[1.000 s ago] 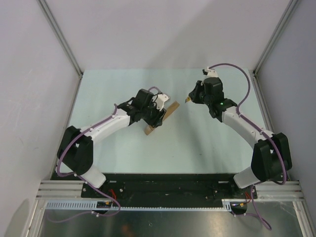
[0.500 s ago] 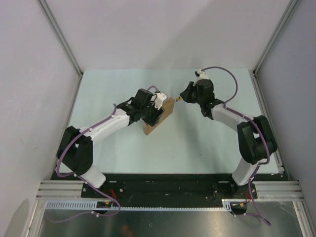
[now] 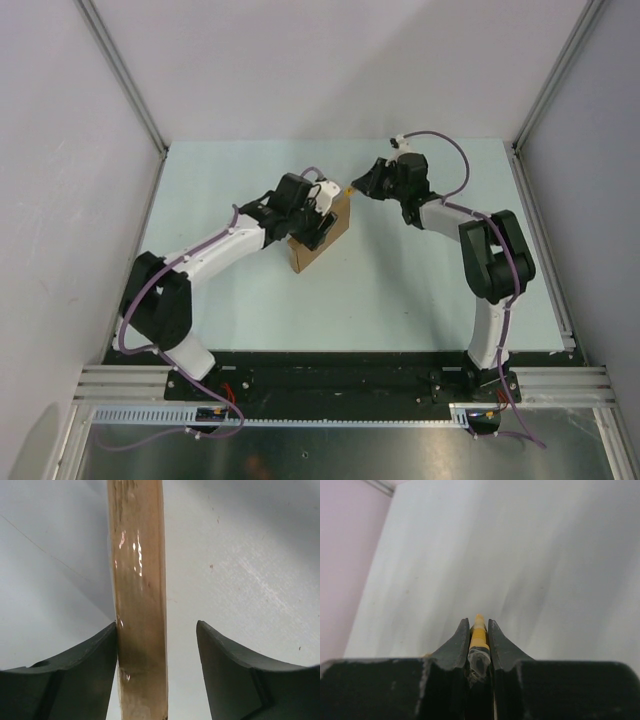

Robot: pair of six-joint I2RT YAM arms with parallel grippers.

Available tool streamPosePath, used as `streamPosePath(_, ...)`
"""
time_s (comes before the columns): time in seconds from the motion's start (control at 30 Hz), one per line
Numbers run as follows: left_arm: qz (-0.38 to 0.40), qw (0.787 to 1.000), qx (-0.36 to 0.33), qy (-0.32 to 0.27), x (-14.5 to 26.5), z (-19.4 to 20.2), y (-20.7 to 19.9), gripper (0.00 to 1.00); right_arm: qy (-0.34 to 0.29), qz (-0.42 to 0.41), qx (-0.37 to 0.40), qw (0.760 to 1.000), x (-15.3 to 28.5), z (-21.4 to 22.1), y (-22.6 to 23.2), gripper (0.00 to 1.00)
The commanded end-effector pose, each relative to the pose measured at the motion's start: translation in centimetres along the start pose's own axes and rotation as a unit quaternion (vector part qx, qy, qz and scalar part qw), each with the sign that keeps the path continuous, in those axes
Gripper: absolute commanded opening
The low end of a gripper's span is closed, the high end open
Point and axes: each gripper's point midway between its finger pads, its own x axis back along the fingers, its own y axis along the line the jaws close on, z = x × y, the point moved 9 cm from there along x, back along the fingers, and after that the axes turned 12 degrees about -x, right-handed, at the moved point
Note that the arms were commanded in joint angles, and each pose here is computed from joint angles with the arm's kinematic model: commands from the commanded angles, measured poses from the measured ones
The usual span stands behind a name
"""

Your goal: Unpack the express box

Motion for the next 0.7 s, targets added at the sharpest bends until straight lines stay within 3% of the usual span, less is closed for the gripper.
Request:
streamPosePath(0.0, -0.012, 0.999, -0.023, -0.034, -0.2, -2.6, 1.5, 0.68, 0.025, -0.084, -0.028, 0.996, -1.2, -0.9, 1.7, 0.00)
streamPosePath(0.3, 0.010, 0.999, -0.004, -0.034, -1.7, -2.8, 2.3, 0.77, 0.102, -0.104, -0.076, 0.986, -1.1, 0.7, -0.2, 0.00)
streamPosePath(0.67, 0.049, 0.998, 0.020, -0.033, -0.8, -1.3, 1.7, 0.80, 0.146, -0.009, -0.075, 0.986, 2.0, 1.3, 0.4, 0.00)
